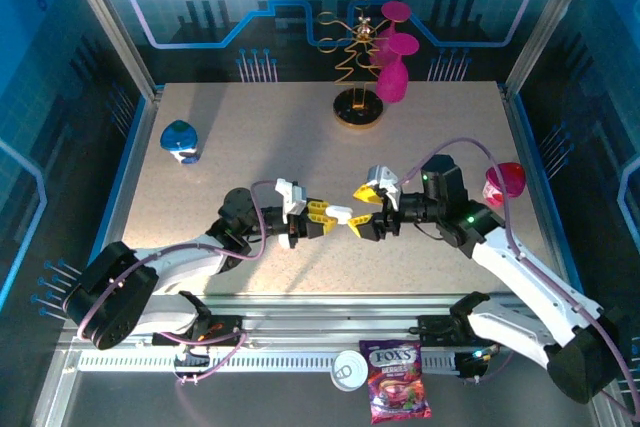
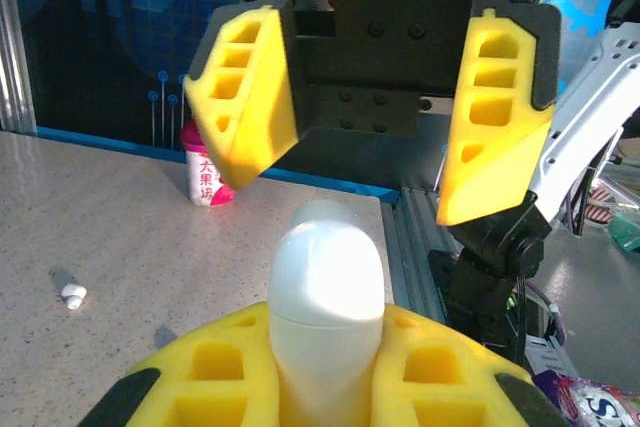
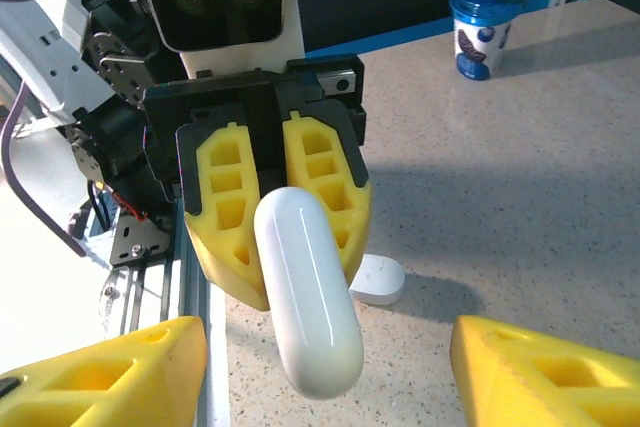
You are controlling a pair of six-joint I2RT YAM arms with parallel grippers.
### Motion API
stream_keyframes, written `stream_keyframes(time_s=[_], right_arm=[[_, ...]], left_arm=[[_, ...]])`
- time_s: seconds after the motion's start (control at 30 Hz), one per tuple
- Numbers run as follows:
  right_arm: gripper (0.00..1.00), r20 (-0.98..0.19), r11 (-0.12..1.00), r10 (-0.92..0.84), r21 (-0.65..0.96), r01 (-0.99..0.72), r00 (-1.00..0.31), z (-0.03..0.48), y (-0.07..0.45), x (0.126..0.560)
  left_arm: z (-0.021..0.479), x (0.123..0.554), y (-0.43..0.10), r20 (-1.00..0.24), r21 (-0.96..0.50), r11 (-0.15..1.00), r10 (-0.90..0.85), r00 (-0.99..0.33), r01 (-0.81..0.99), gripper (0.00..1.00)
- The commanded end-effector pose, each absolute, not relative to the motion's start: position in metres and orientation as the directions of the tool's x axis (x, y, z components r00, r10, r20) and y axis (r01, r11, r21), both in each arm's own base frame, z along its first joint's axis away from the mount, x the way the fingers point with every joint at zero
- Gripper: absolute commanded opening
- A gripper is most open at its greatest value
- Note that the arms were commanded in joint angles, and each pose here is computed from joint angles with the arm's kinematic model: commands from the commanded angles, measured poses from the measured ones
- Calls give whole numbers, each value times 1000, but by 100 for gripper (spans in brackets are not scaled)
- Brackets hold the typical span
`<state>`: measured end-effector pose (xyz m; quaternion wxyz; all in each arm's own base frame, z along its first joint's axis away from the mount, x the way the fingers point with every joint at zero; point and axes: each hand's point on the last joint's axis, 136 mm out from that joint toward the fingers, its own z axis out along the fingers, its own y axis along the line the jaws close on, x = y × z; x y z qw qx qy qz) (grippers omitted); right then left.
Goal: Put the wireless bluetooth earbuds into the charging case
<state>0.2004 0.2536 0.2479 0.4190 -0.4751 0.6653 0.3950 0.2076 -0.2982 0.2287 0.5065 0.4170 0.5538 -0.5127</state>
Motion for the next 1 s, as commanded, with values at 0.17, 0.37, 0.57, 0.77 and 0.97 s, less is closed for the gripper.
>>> stream_keyframes(time_s=[0.17,0.37,0.57,0.77,0.97], right_arm=[[49,-933,94,-330,121,-988,-146,240,273,186],[29,-923,94,-354,127,-987,-152,235,274,186],[19,-921,148,-359,105,-983,-152,232,271,194],[19,-909,312,-337,137,-940,-244,221,265,227],[13,-786,612,-110,429,-664,-609,193,242,305]], left_arm=[[251,203,-299,-992,-100,87,-90,-92,991,6],[247,204,-298,-993,-98,102,-83,-90,990,8],[242,208,-296,-994,-86,136,-78,-76,987,22],[231,219,-287,-996,-64,246,-68,-49,967,78],[197,241,-266,-998,-22,447,37,-43,894,92]])
